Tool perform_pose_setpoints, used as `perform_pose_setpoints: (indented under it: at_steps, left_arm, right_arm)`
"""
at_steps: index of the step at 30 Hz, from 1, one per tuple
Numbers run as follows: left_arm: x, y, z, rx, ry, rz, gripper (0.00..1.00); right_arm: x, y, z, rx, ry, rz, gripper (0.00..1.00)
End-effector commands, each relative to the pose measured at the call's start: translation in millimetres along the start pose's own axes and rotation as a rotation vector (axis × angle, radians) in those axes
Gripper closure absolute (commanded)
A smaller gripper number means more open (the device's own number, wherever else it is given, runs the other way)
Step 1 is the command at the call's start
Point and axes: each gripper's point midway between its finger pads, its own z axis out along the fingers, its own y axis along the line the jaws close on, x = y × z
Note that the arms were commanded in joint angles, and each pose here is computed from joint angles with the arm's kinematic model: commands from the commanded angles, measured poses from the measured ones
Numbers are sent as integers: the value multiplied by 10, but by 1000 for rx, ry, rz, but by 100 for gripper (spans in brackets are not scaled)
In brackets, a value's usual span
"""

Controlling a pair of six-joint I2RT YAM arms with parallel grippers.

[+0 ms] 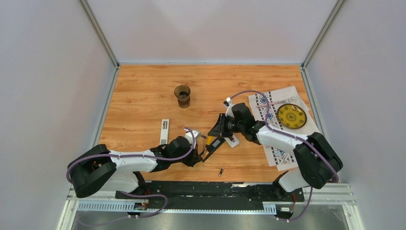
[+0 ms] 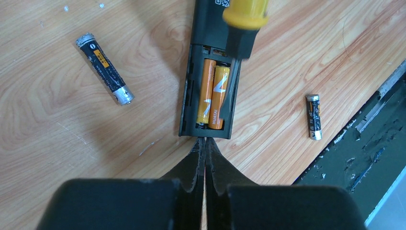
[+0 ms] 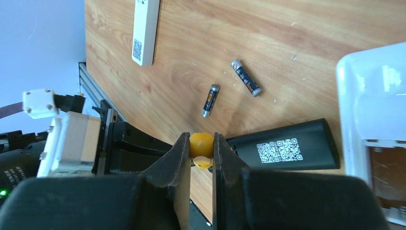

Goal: Unload the batteries from the remote control

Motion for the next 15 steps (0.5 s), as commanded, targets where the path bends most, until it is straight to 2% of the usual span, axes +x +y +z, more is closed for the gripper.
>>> perform_pose_setpoints:
  at_steps: [1, 6, 15]
  left_arm:
    - [125, 159, -7, -64, 31, 4, 99]
    - [135, 169, -4, -68, 35, 7, 100]
    - [133, 169, 4, -70, 39, 8, 100]
  right_arm:
    - [-394, 86, -201, 50, -139, -99, 100]
    - [-425, -93, -263, 95, -145, -78, 100]
    - [-220, -265, -174, 105, -77, -51, 100]
